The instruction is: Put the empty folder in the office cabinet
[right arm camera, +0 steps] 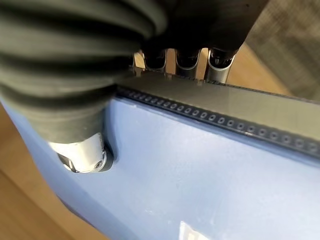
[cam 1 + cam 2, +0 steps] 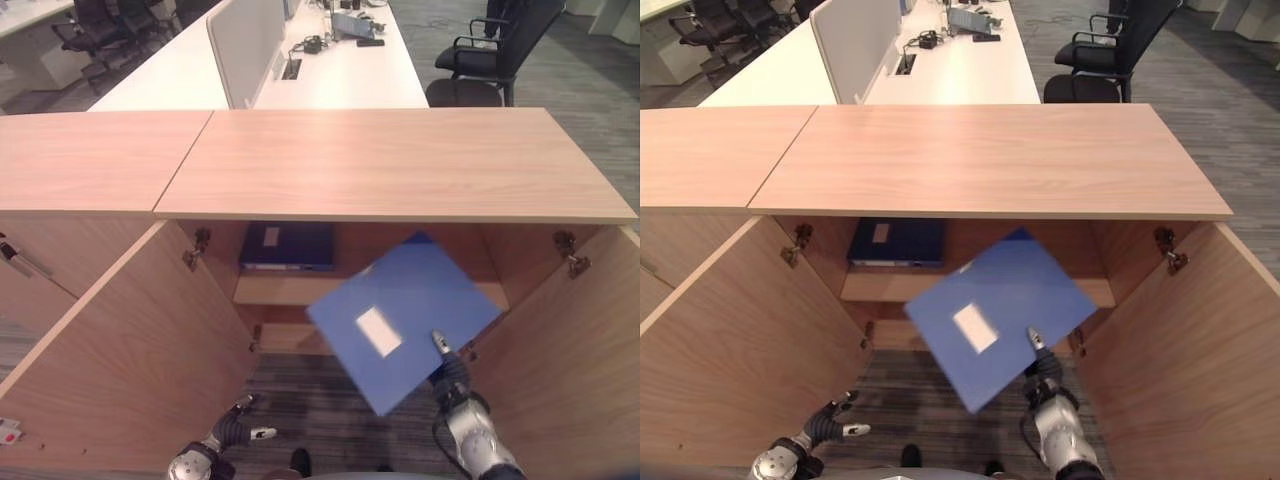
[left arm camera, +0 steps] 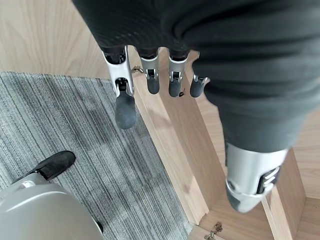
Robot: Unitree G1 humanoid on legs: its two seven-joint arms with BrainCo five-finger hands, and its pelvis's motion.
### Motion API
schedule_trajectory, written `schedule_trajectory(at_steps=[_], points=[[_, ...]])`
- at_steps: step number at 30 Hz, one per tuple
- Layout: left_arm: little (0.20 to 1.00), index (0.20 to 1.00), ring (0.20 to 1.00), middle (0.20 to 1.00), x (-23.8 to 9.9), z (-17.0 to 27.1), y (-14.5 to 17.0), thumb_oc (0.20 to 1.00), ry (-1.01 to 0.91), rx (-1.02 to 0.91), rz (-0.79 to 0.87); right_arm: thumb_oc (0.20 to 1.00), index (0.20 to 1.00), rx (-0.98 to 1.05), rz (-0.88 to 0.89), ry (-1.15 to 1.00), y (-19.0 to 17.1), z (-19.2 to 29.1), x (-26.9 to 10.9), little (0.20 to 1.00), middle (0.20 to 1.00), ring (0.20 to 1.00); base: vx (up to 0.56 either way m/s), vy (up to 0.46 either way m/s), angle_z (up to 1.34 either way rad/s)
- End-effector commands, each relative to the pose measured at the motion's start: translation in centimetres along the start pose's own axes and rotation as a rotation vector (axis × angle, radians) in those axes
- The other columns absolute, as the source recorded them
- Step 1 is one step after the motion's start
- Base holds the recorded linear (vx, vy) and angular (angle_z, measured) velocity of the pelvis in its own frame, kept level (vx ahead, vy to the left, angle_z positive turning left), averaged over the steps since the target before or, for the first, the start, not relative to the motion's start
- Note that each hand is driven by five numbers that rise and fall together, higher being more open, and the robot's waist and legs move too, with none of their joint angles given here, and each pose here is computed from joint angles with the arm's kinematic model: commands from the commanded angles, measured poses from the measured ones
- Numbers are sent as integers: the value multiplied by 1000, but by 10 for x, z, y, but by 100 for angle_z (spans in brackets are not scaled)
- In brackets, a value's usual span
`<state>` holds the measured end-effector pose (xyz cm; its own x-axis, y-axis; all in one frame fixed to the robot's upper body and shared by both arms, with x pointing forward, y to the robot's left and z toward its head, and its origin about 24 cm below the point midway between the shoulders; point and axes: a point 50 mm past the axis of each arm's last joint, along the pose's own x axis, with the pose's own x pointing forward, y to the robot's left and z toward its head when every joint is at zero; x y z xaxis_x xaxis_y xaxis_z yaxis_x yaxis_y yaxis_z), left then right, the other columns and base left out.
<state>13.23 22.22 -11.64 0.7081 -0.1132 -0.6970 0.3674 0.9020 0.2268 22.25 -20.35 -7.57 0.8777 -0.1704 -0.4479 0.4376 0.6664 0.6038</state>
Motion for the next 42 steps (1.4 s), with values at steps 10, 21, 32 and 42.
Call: schedule_trajectory(at_steps=[10, 21, 32, 42], points=[[1000, 1000, 1000, 1000, 10, 6, 15, 1000, 8, -6, 59, 200, 200, 285, 10, -309, 52, 68, 36, 200, 200, 200, 208, -116, -4], [1000, 1000, 1000, 1000, 14, -1, 11, 1000, 58, -102, 117, 200, 200, 272, -190, -376, -26, 79, 11, 200, 200, 200, 196, -190, 38], [1000, 1000, 1000, 1000, 15, 1, 11, 1000, 49, -92, 130, 200, 200, 243, -190, -405, -27, 96, 12, 200, 200, 200, 124, -91, 15], [1000, 1000, 1000, 1000, 7, -14, 0, 1000, 93, 19, 48, 200, 200, 267, -86, -463, 19, 119, 31, 200, 200, 200, 162, 64, -15]])
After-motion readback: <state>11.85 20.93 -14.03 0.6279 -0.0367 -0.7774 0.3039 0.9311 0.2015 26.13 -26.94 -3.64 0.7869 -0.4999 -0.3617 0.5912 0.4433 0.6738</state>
